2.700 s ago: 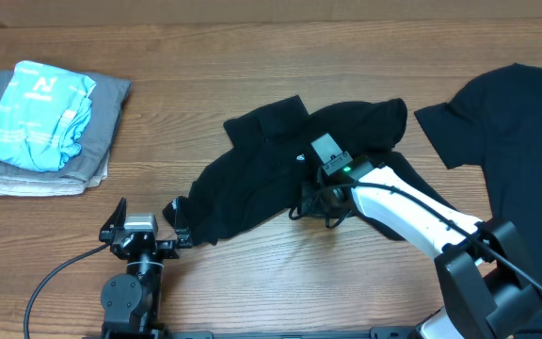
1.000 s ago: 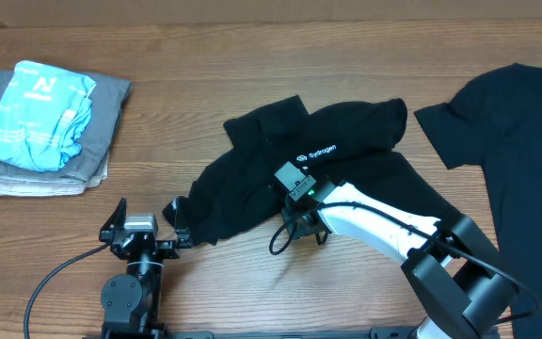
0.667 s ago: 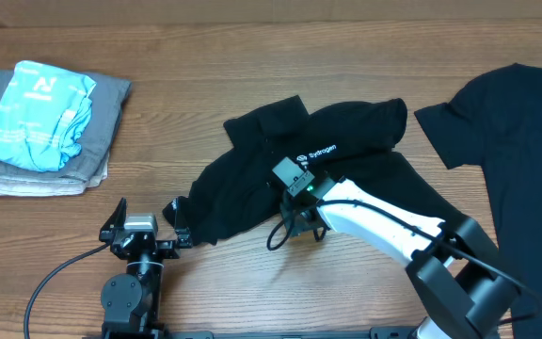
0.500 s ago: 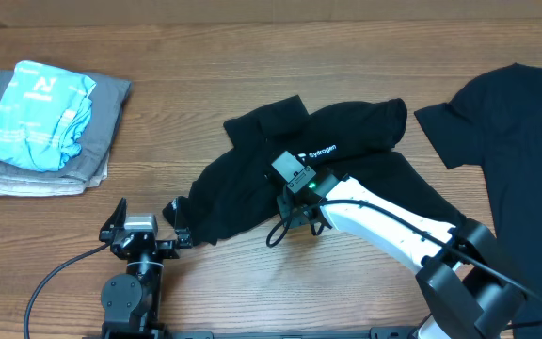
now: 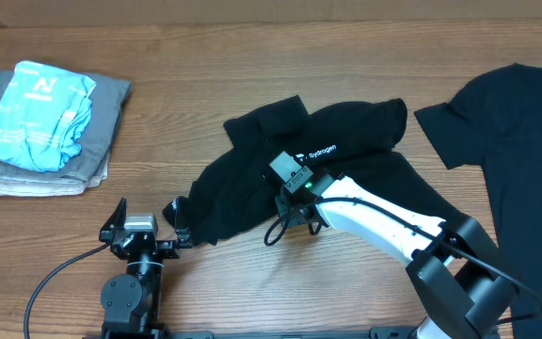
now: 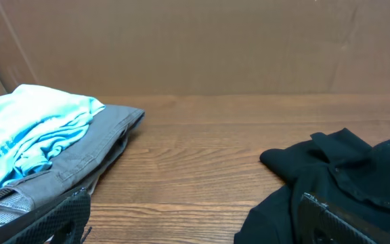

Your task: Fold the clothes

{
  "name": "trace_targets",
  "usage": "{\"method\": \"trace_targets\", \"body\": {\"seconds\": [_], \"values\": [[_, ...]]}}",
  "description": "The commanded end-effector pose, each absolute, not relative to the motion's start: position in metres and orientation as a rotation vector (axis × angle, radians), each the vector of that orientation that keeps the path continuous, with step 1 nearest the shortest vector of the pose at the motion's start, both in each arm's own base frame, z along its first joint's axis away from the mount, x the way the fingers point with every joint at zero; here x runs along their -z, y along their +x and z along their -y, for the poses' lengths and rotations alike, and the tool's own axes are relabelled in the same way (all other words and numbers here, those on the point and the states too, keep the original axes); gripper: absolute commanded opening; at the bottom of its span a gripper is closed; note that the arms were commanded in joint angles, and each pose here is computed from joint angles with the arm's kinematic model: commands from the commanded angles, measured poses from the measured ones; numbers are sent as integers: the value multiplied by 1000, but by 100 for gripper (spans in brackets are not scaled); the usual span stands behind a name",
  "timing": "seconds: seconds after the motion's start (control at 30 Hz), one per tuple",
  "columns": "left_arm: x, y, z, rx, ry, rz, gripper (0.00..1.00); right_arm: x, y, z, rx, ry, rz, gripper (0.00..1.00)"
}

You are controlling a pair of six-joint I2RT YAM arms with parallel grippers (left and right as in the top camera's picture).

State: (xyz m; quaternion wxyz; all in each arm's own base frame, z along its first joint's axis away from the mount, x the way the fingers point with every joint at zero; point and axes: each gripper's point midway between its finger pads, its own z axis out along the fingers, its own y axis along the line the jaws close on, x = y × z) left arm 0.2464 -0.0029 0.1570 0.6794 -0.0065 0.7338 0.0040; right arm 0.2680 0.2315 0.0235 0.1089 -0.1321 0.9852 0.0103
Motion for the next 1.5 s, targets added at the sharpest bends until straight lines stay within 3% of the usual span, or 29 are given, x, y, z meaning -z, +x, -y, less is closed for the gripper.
{"method": "trace_targets", "body": {"seconds": [0.0,0.17,0.27,0.47,1.23,1.47], "values": [[-158,246,5,12,-20,-1640,100,-23,269,-229,-17,-346,-2901,50],[-158,246,5,12,-20,-1640,100,-22,268,-228,-12,-340,-2908,49],[-158,246,5,12,-20,-1640,100,-22,268,-227,-12,-339,-2908,39],[-158,246,5,12,-20,-1640,100,-22,271,-221,-5,-311,-2915,45],[-158,246,5,12,-20,-1640,100,-6,267,-214,-7,-302,-2918,46],[-158,246,5,12,-20,-1640,100,-4,270,-217,-19,-299,-2909,57]]}}
